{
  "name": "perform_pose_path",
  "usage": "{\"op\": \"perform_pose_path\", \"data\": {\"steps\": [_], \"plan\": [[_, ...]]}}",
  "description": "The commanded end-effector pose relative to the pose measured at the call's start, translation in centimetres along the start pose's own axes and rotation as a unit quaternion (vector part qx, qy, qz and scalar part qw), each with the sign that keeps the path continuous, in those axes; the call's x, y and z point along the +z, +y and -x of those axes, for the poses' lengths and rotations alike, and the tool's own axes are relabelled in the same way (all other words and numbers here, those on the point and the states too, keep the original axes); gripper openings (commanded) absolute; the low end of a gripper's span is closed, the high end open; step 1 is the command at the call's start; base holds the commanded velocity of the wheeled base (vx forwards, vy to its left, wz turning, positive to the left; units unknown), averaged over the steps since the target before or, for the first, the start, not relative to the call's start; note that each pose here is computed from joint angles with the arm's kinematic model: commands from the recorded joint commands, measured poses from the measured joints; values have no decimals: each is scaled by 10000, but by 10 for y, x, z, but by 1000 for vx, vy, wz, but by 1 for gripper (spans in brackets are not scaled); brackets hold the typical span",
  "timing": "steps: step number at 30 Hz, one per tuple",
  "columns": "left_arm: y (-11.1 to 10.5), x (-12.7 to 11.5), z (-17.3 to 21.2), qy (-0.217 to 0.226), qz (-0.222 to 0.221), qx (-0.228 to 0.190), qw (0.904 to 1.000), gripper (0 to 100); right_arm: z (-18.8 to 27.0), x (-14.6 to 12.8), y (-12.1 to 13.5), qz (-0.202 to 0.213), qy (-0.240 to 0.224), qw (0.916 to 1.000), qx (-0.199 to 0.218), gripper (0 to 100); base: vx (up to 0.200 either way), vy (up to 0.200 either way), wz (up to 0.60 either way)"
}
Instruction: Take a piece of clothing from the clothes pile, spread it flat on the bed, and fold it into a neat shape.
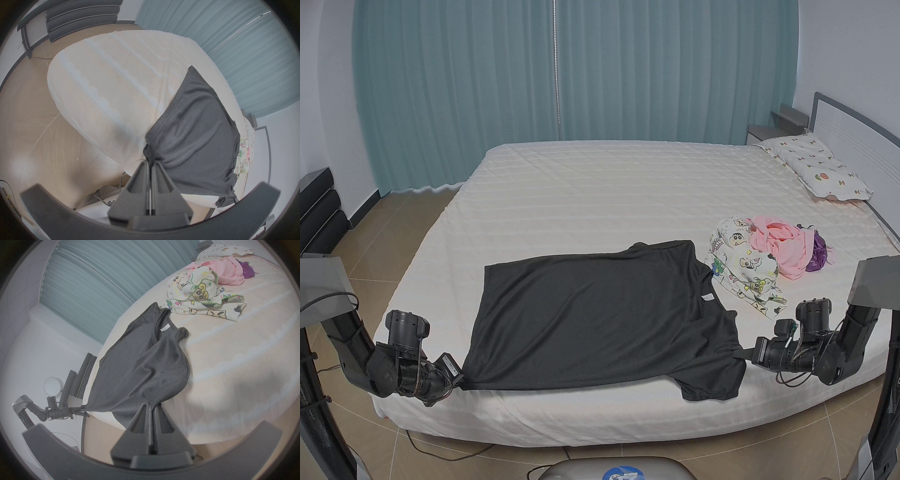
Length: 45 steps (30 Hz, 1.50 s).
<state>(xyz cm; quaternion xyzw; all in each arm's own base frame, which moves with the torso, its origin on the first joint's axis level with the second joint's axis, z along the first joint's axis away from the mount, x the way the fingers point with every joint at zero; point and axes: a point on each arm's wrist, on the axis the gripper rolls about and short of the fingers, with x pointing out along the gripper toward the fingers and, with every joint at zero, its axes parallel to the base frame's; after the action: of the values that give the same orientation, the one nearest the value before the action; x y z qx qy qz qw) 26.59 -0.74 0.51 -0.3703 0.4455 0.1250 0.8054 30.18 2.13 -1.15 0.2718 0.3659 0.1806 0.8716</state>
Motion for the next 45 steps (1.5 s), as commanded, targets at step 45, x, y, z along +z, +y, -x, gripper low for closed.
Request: {"op": "perform_pose_path", "data": {"steps": [45], "plan": [[15,-24,72,195,-1395,889,9860,0,112,-65,10,581,545,9968,-91,0,0,0,0]]}}
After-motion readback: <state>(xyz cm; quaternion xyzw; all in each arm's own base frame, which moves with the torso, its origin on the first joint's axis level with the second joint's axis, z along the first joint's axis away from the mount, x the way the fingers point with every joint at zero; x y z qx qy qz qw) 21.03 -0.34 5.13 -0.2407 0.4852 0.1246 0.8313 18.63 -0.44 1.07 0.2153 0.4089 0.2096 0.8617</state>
